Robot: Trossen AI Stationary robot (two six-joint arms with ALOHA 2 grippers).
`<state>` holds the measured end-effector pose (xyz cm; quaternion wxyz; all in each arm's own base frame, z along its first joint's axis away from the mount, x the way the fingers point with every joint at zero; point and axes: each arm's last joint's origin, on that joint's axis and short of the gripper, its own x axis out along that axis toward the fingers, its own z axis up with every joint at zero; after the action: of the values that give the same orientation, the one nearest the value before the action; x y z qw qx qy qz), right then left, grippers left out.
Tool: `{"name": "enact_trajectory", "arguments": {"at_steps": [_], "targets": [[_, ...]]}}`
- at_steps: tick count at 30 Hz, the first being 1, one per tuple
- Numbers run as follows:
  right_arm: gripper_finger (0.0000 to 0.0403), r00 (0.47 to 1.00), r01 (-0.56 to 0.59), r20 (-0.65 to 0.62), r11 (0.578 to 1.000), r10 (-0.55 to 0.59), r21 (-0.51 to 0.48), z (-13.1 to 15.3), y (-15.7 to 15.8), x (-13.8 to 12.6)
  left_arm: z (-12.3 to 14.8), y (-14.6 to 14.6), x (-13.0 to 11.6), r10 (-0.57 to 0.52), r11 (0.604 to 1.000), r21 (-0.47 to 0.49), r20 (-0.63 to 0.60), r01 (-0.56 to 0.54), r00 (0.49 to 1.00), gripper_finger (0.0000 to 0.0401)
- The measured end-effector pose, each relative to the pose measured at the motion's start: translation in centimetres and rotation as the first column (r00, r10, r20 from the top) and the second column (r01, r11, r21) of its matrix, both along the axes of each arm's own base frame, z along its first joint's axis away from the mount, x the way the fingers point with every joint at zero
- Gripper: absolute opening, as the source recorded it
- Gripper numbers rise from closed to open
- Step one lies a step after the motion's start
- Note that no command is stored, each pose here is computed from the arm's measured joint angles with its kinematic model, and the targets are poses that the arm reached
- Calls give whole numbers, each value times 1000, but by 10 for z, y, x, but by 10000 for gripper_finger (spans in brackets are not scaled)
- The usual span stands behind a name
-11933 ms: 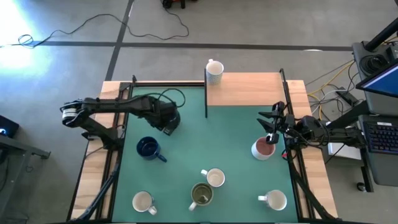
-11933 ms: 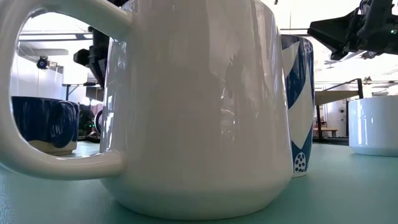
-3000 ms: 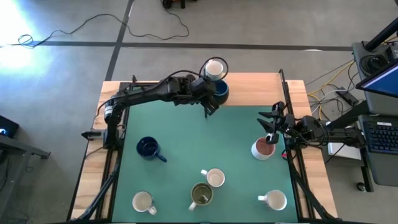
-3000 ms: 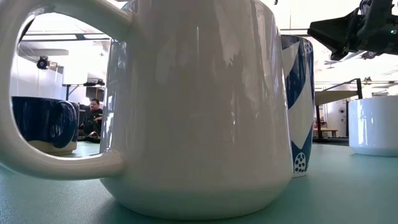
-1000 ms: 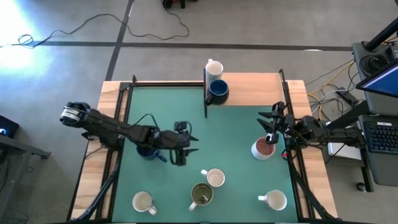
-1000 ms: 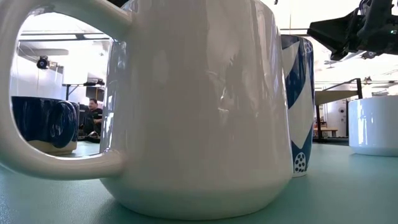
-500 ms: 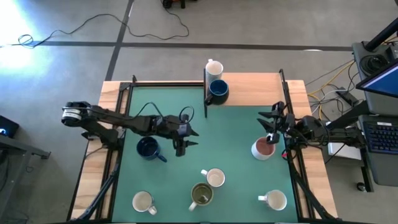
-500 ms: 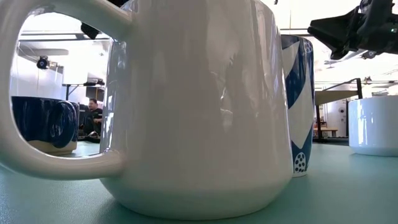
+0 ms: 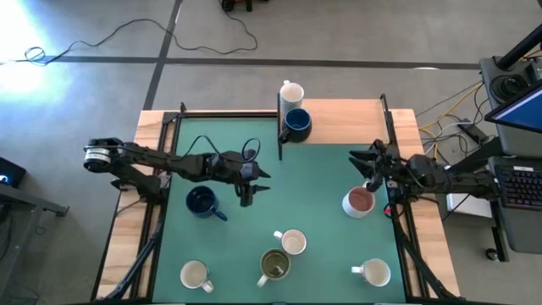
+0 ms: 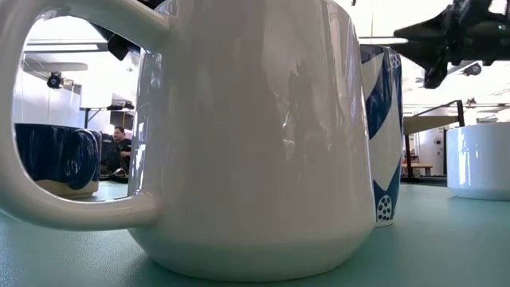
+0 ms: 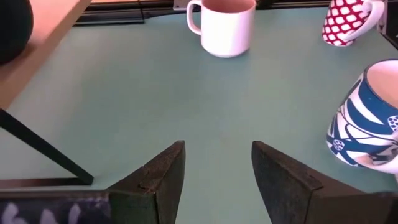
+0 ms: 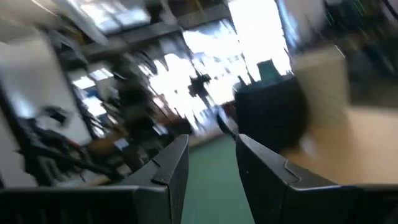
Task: Place coffee mugs
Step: Put the top white mug on the shelf
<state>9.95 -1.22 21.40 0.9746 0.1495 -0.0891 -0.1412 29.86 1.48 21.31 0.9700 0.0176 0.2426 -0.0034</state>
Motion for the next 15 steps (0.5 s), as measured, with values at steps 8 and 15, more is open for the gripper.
{"name": "enact_trajectory", "arguments": {"at_steps": [8, 15], "targets": [[123, 887, 351, -449, 790, -109, 503, 24, -3, -15, -1, 0, -5, 0, 1000, -19, -19, 0, 1000, 168], [123, 714, 580, -700, 534, 31, 615, 28, 2, -16, -4, 2, -10, 13, 1000, -24, -25, -13, 1000, 168]]}}
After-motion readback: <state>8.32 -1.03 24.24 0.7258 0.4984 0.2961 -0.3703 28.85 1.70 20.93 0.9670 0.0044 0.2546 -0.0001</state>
